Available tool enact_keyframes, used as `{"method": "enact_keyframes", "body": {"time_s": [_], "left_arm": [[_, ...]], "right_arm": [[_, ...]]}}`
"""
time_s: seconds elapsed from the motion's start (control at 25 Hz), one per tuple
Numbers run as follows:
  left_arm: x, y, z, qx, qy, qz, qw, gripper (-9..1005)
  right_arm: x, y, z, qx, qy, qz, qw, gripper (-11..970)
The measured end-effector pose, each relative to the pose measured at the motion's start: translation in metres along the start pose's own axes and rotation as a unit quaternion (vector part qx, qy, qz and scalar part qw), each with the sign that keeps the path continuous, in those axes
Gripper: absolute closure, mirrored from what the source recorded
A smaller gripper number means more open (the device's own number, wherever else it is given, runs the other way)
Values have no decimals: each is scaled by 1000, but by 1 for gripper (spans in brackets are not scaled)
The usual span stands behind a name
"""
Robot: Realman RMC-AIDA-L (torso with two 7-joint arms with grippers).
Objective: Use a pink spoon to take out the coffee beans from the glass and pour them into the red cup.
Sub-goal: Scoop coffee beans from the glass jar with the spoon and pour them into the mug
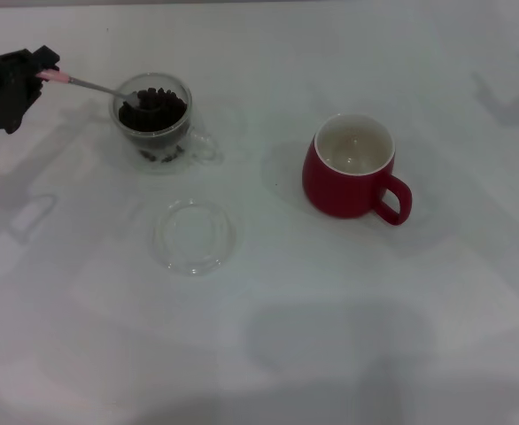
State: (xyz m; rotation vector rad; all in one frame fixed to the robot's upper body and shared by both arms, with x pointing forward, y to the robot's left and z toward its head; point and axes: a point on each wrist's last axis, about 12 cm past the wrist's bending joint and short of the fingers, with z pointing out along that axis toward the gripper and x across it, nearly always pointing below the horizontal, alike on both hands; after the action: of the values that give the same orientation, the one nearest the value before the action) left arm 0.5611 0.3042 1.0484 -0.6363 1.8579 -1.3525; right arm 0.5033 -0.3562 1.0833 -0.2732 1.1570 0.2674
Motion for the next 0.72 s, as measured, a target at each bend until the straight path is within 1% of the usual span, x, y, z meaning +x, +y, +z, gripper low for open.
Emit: {"method": "enact_keyframes", "body": {"time_s": [0.16, 0.32, 0.56, 0.72], "left_arm": [[0, -5, 0, 18, 9, 15, 1000, 868], [0, -13, 5, 37, 29, 29, 998, 868], [0, -26, 16, 57, 61, 45, 995, 868], [2, -37, 29, 66, 93, 58, 992, 869]], "right_arm": [[0, 0, 3, -2, -2, 0, 1000, 86], [0, 1, 6, -5, -4, 1, 1000, 87], [0, 2, 7, -8, -5, 1, 1000, 87], [0, 2, 9, -11, -6, 1, 1000, 87]]}}
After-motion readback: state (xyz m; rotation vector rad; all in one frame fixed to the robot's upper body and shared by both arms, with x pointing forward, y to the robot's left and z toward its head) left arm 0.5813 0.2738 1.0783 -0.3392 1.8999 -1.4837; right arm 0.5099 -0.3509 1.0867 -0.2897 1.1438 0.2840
